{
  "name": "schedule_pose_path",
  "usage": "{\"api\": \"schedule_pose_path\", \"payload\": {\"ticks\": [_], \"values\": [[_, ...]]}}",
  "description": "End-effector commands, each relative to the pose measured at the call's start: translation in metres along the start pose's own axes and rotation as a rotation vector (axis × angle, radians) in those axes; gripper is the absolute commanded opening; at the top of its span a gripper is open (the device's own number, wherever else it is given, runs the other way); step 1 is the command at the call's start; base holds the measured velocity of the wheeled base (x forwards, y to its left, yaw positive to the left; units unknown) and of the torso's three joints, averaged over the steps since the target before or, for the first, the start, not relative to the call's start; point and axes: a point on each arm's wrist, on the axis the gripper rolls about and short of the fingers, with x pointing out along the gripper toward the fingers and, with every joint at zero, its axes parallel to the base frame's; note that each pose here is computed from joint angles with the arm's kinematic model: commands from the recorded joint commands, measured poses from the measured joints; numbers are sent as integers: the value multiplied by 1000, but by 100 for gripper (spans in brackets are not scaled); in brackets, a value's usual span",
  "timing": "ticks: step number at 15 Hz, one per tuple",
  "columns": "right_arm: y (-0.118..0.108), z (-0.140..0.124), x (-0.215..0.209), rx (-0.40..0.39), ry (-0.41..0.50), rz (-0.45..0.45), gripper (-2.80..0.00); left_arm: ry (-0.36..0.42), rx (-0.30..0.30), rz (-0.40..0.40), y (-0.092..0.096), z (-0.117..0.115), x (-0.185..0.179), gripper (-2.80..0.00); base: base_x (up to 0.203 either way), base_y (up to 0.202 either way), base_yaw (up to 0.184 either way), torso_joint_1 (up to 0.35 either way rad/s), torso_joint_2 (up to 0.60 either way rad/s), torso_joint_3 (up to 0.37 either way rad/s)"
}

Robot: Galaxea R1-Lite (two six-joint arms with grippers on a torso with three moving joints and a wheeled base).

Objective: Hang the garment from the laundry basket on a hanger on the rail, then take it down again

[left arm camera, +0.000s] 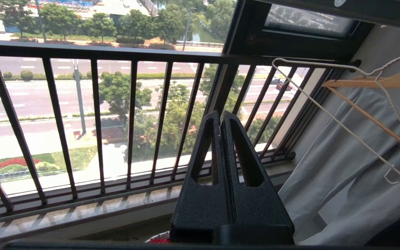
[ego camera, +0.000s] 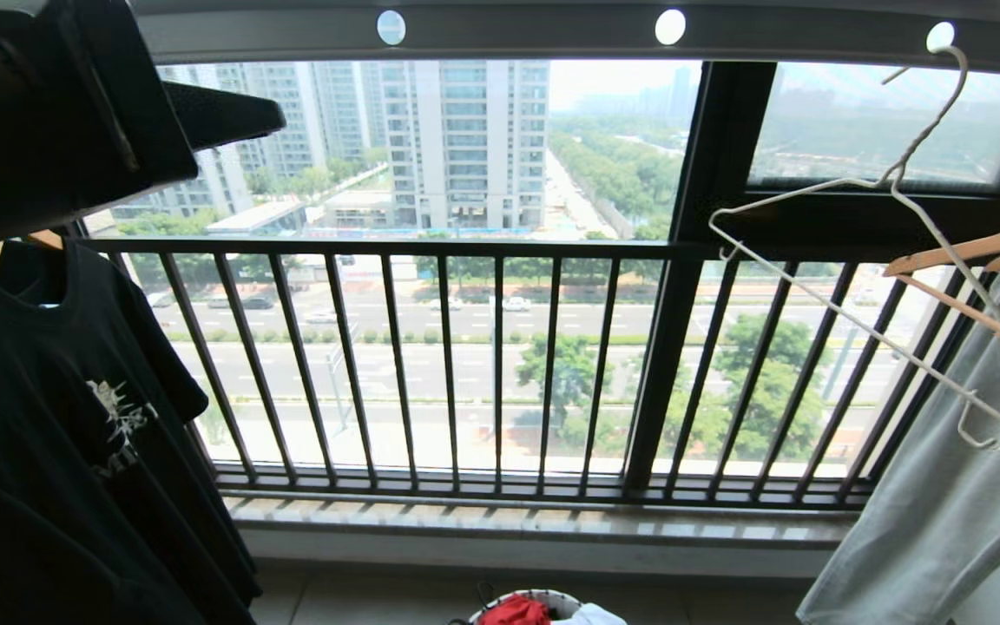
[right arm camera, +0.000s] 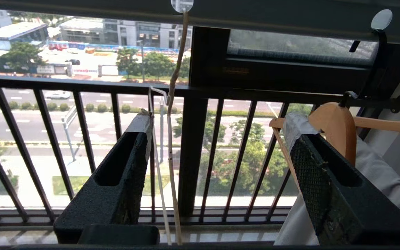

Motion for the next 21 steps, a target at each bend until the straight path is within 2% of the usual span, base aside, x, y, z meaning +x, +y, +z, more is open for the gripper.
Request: {"api": "schedule_pose_path", "payload": {"ticks": [1,4,5,7,8,10,11,13,14,16,17,19,21], "values": [[-26,2,-53,23,-45,39,-280,23,5,5,-1,-6,6,-280,0,0,0,0,0,0],[-43,-7,-88,16,-26,56,-280,-8,-3,10,5,-2,-15,-280,0,0,0,0,0,0],[-49,-11,-99,35,-23,57,-280,-15,0,39,10,-2,-16,-280,0,0,0,0,0,0],[-59,-19,-120,62,-26,48,-280,-14,12,150,28,-9,-18,-280,0,0,0,0,0,0],[-62,-25,-127,61,-19,27,-280,9,21,204,39,-21,-25,-280,0,0,0,0,0,0],[-66,-42,-143,53,-17,-24,-280,6,26,303,57,-38,-52,-280,0,0,0,0,0,0],[-68,-52,-152,51,-23,-61,-280,-20,24,327,61,-43,-71,-280,0,0,0,0,0,0],[-69,-68,-173,50,-50,-153,-280,-106,22,349,62,-52,-116,-280,0,0,0,0,0,0],[-68,-73,-181,48,-63,-204,-280,-157,23,385,63,-56,-135,-280,0,0,0,0,0,0],[-67,-79,-203,48,-120,-278,-280,-267,40,574,64,-62,-162,-280,0,0,0,0,0,0],[-66,-81,-212,15,-134,-305,-280,-328,58,635,58,-67,-181,-280,0,0,0,0,0,0],[-66,-97,-227,-35,-105,-296,-280,-361,88,678,50,-89,-212,-280,0,0,0,0,0,0],[-62,-120,-231,-69,-33,-201,-280,-306,100,727,56,-128,-222,-280,0,0,0,0,0,0]]}}
